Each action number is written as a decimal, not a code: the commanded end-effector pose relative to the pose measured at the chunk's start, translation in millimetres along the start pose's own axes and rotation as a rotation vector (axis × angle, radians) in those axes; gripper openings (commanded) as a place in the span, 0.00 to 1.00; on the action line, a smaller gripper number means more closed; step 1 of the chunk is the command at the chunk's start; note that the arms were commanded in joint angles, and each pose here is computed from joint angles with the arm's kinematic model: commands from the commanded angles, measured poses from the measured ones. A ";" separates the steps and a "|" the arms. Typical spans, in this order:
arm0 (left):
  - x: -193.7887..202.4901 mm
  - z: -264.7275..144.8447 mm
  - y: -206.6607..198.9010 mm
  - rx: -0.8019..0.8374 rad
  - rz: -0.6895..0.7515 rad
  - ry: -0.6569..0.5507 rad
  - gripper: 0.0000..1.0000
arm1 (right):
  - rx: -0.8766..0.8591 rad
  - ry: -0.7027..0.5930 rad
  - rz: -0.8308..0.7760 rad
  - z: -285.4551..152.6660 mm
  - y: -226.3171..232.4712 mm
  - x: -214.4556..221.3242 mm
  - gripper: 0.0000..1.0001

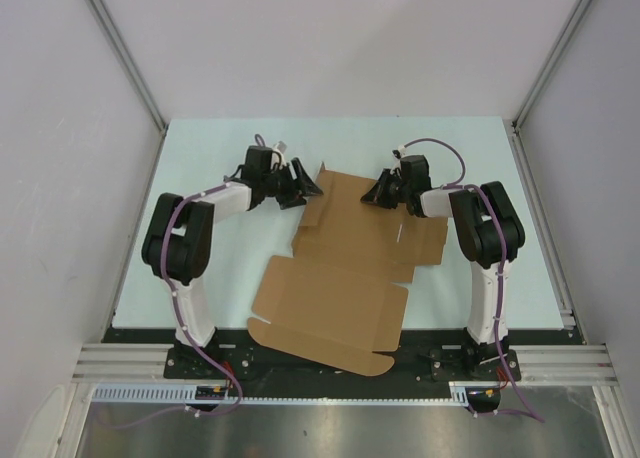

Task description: Fold the paper box

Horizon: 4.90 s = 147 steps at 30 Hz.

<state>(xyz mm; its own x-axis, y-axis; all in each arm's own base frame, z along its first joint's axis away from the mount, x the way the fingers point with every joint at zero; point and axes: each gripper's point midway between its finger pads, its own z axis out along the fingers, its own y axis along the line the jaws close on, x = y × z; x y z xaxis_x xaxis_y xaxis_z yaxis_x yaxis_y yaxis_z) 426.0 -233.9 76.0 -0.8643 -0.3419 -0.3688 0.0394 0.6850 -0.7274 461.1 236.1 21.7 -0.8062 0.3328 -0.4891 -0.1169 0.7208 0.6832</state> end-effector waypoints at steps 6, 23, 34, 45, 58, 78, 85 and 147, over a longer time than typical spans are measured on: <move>13.0 9.1 1.0 -0.095 0.115 0.043 0.71 | 0.139 0.116 0.046 -0.2 -45.2 40.1 0.00; -3.3 7.0 0.0 -0.140 0.234 0.035 0.32 | 0.131 0.120 0.049 0.0 -43.1 41.1 0.00; -4.1 11.8 2.4 -0.140 0.263 0.062 0.59 | 0.131 0.124 0.049 1.9 -44.9 43.4 0.00; -6.0 16.6 16.6 -0.212 0.299 0.037 0.27 | 0.135 0.126 0.051 2.0 -45.9 44.3 0.00; -21.3 -0.5 8.7 -0.222 0.369 -0.061 0.00 | 0.131 0.121 0.051 2.2 -45.5 42.8 0.00; -23.2 3.4 -6.4 -0.173 0.331 -0.030 0.49 | 0.141 0.076 -0.019 -16.2 -19.3 23.7 0.00; -14.6 18.1 6.2 -0.167 0.302 -0.002 0.50 | 0.137 0.105 -0.006 -9.0 -25.6 34.6 0.00; -42.4 -45.2 11.6 -0.776 0.691 -0.302 0.99 | 0.116 0.107 0.025 -0.1 -32.3 38.1 0.00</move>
<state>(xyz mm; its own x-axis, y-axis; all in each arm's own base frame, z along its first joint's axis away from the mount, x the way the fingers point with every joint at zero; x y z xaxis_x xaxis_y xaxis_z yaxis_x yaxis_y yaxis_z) 437.7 -218.3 129.8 -0.5875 0.0411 -0.8082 0.1525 0.9864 -0.0607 452.2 234.8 22.2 -0.8249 0.3073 -0.4744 -0.1137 0.7320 0.6718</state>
